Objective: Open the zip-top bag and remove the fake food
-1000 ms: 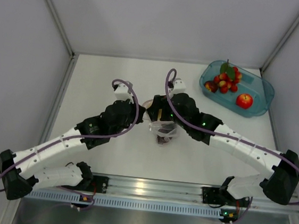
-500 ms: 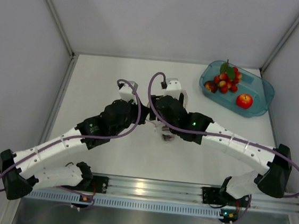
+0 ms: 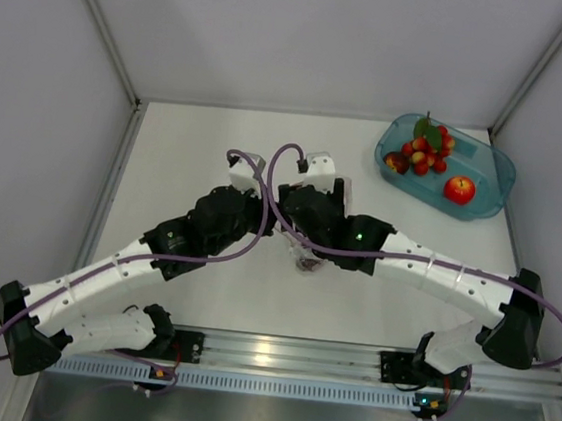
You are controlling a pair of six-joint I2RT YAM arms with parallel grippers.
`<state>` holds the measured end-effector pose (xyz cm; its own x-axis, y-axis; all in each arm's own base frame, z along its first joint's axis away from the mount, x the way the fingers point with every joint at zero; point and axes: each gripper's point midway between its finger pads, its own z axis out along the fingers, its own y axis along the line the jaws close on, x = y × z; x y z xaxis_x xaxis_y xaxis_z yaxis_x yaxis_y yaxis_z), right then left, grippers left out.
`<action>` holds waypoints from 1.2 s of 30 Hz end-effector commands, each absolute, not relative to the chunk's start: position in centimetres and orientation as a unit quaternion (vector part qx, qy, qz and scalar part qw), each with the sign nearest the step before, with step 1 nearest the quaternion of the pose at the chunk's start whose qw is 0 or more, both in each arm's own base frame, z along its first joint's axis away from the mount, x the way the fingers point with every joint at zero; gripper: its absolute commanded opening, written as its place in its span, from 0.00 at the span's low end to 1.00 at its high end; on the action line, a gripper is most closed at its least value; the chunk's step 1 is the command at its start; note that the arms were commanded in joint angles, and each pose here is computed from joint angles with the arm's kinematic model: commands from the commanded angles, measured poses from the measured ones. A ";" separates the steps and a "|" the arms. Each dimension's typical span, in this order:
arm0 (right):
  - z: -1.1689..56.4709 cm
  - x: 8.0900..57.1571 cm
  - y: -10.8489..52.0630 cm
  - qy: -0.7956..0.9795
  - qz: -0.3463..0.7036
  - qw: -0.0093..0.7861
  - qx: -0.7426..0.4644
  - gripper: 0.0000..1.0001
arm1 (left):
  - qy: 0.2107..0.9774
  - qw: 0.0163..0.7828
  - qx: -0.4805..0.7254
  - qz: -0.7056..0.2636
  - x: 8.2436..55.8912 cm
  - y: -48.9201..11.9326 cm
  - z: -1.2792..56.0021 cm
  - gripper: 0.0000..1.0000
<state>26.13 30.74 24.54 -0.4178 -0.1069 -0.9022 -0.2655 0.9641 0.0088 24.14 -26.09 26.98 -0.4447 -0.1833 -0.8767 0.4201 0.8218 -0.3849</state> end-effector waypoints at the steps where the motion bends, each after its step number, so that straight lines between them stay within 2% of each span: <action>1: 30.1 24.3 32.2 0.807 0.171 0.559 -0.089 0.34 | 0.761 0.538 0.094 -0.351 23.6 -28.3 30.8 0.00; 8: 32.5 22.8 30.9 0.786 0.235 0.566 -0.074 0.33 | 0.770 0.550 0.059 -0.318 24.5 -26.7 29.5 0.00; 15: 34.9 20.1 31.7 0.746 0.347 0.559 -0.103 0.32 | 0.776 0.550 0.033 -0.306 25.0 -26.3 28.8 0.00; 20: 39.1 17.8 31.7 0.677 0.452 0.571 -0.103 0.31 | 0.778 0.548 0.022 -0.307 25.1 -26.2 28.7 0.00; 28: 44.8 16.0 28.8 0.580 0.530 0.613 -0.080 0.29 | 0.781 0.554 -0.032 -0.286 26.0 -25.0 27.8 0.00; 32: 47.3 16.8 26.5 0.574 0.492 0.651 -0.068 0.29 | 0.786 0.555 -0.060 -0.263 26.6 -24.2 27.5 0.00; 36: 45.4 21.5 21.7 0.637 0.321 0.701 0.005 0.29 | 0.794 0.559 -0.078 -0.225 27.0 -22.8 27.2 0.00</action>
<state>18.60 26.14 44.19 -0.1489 0.4934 -0.8569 -0.6338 0.6176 0.4657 26.31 -23.96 26.09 -0.4056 -0.3374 -0.8495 0.1967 0.8754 -0.4416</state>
